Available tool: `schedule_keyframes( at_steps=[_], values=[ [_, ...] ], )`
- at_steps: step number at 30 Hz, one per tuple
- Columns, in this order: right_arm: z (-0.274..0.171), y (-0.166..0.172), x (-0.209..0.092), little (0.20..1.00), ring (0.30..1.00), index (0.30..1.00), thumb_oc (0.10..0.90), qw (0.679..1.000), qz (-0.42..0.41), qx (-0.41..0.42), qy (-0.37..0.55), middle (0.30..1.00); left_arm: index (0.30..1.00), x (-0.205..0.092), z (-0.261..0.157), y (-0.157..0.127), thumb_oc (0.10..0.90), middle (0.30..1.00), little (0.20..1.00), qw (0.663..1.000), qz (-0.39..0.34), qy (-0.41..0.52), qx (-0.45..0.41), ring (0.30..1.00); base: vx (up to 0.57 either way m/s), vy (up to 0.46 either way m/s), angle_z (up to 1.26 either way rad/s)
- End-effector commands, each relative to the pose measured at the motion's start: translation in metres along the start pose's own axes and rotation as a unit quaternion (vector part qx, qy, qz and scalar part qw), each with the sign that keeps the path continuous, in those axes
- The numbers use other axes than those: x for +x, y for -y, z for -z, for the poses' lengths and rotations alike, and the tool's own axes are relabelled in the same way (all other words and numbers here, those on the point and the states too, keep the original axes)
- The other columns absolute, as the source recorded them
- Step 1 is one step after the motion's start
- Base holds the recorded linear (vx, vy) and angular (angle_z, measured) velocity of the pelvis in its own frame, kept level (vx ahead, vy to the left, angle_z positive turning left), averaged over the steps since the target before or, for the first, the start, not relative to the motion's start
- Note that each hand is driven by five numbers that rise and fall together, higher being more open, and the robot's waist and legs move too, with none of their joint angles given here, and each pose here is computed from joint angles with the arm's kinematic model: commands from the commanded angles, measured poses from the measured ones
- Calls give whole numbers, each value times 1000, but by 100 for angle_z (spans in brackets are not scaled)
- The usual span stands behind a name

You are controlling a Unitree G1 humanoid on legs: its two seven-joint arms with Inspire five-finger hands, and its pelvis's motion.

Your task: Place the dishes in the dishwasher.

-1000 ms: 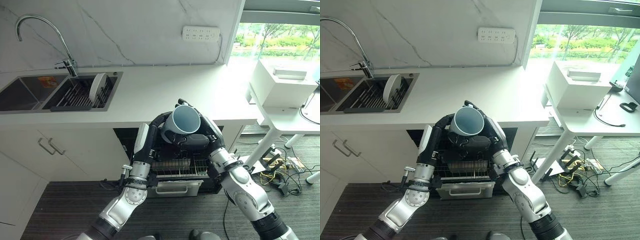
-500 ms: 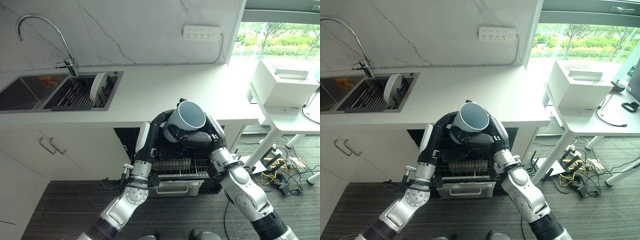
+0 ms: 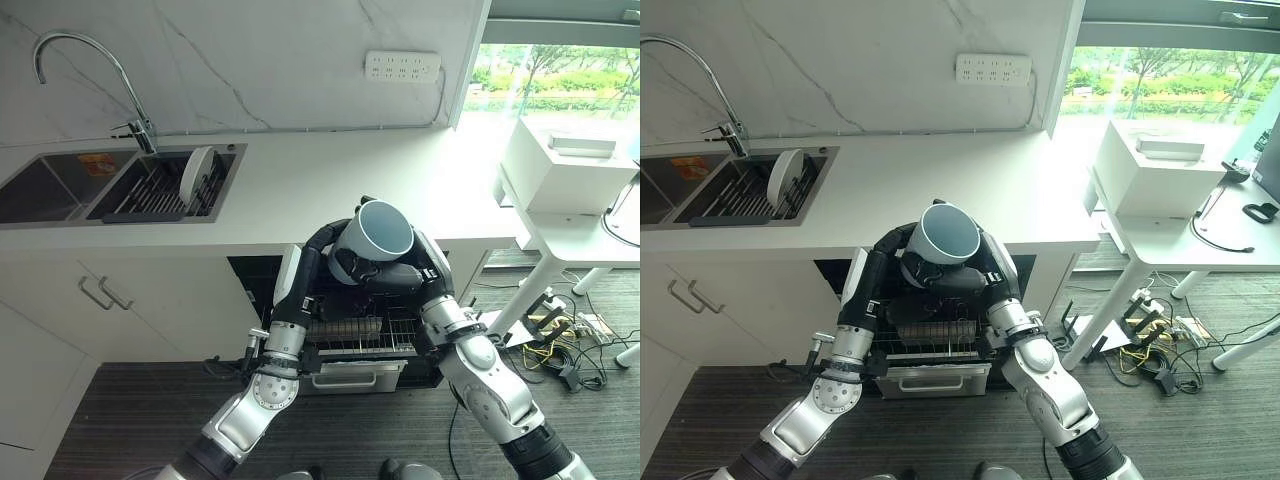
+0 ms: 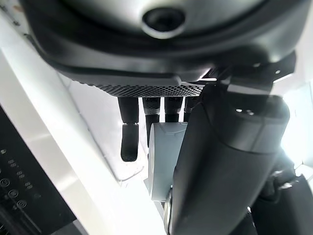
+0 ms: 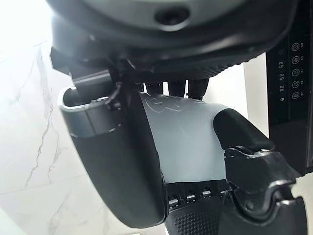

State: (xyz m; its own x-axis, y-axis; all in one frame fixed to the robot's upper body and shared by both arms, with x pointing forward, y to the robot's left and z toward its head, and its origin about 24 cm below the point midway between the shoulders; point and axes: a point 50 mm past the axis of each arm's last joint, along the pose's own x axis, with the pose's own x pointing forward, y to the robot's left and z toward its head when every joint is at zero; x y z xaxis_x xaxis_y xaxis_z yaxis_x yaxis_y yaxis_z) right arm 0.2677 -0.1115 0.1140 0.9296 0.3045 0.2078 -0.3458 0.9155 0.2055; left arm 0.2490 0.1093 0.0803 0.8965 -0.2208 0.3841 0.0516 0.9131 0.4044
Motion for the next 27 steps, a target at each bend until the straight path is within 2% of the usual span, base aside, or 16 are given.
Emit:
schedule_keyframes(
  at_steps=[1,10,16,21,24,27],
  values=[
    [-71,-32,17,300,300,300,400,976,-74,30,203,300,900,23,-47,7,800,900,900,990,34,137,-25,900,0,0,0],
    [-70,-2,-1,300,300,300,400,977,-20,4,212,300,900,1,-15,-21,800,900,900,997,-24,78,7,900,2,2,-1],
    [-69,23,-12,300,300,300,400,976,30,-10,217,300,900,-19,18,-68,800,900,900,987,-154,-1,45,900,0,0,0],
    [-65,31,-16,300,300,300,400,976,54,-17,209,300,900,-26,24,-88,800,900,900,977,-208,-20,47,900,2,2,1],
    [-64,35,-18,300,300,300,400,977,63,-20,204,300,900,-28,25,-94,800,900,900,975,-218,-26,37,900,0,0,0],
    [-63,38,-20,300,300,300,400,977,68,-25,198,300,900,-28,28,-94,800,900,900,983,-176,-55,14,900,0,0,0]
  ],
)
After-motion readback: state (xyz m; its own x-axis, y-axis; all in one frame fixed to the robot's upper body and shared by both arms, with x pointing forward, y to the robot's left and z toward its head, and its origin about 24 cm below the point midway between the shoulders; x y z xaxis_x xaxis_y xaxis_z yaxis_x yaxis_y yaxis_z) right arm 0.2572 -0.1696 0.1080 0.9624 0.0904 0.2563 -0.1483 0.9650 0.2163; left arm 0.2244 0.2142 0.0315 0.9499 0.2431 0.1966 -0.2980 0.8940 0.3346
